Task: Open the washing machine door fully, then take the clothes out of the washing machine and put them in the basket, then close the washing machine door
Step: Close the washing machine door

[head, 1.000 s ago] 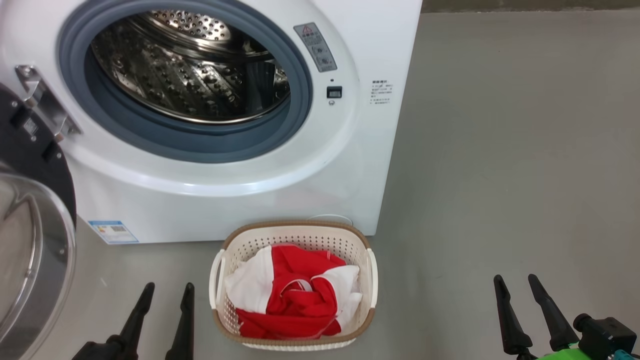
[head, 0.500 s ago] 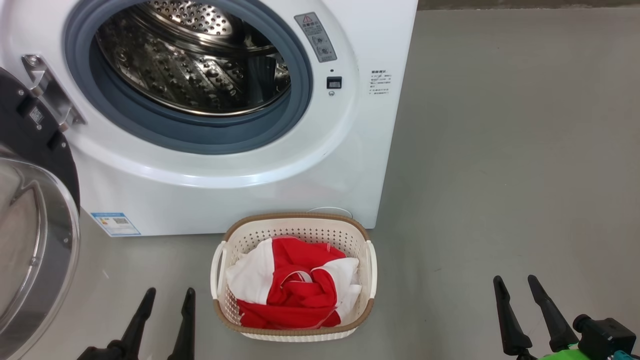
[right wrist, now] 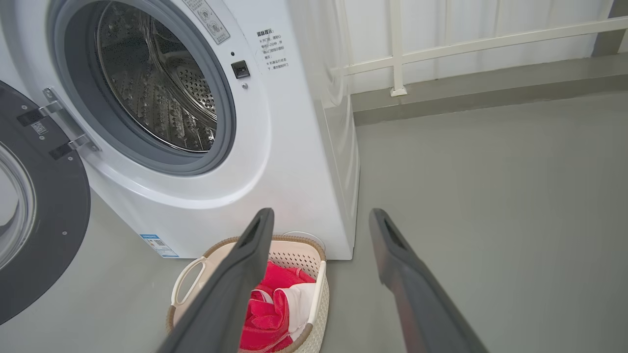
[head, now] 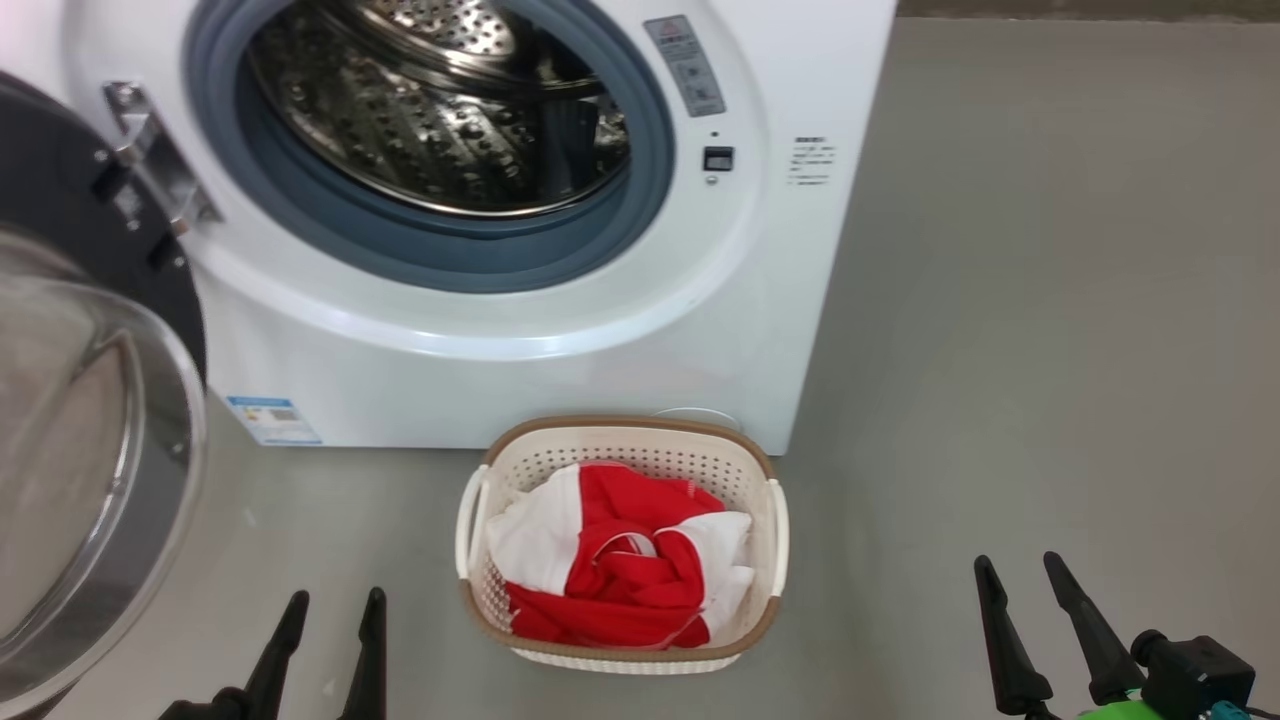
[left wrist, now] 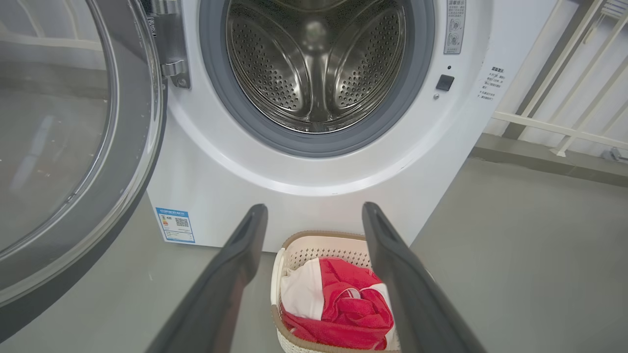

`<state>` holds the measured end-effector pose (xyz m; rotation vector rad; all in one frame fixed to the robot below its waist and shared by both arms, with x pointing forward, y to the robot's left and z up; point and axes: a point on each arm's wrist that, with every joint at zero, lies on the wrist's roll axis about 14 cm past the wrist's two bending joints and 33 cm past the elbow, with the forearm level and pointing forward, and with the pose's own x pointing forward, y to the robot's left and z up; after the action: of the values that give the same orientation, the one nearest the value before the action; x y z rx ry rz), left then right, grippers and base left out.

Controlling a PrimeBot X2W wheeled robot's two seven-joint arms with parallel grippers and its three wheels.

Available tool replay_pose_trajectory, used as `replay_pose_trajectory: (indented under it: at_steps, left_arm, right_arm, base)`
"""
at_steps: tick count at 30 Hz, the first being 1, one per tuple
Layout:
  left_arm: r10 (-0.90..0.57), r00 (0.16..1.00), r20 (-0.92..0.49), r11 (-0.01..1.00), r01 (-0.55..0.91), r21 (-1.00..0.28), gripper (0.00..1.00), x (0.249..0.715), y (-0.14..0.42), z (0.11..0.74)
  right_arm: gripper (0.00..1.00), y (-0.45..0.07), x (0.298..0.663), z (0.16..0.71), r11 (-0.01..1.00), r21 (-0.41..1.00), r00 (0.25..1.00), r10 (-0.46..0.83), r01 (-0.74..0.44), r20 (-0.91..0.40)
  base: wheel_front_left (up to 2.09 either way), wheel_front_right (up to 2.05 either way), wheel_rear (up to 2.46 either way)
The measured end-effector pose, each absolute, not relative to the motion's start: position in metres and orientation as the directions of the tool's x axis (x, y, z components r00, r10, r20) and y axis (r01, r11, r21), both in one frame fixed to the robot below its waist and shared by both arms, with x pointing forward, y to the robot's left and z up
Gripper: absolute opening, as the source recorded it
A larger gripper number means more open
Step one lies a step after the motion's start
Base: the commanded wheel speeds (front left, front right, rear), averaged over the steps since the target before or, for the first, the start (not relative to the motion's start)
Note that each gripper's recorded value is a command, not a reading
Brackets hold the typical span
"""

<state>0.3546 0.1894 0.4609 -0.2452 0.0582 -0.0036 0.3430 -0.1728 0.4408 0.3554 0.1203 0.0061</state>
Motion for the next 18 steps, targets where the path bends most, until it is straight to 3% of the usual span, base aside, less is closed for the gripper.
replay_pose_trajectory:
  at_steps: [18]
  left_arm:
    - [0.27,0.956,-0.115,0.921,-0.291,-0.26,1.0,0.289,0.264,0.446]
  right_arm:
    - [1.0,-0.07,0.377,0.437,0.889,0.315,0.916,0.383,-0.332,-0.118]
  base:
    - [0.0,0.0,0.0]
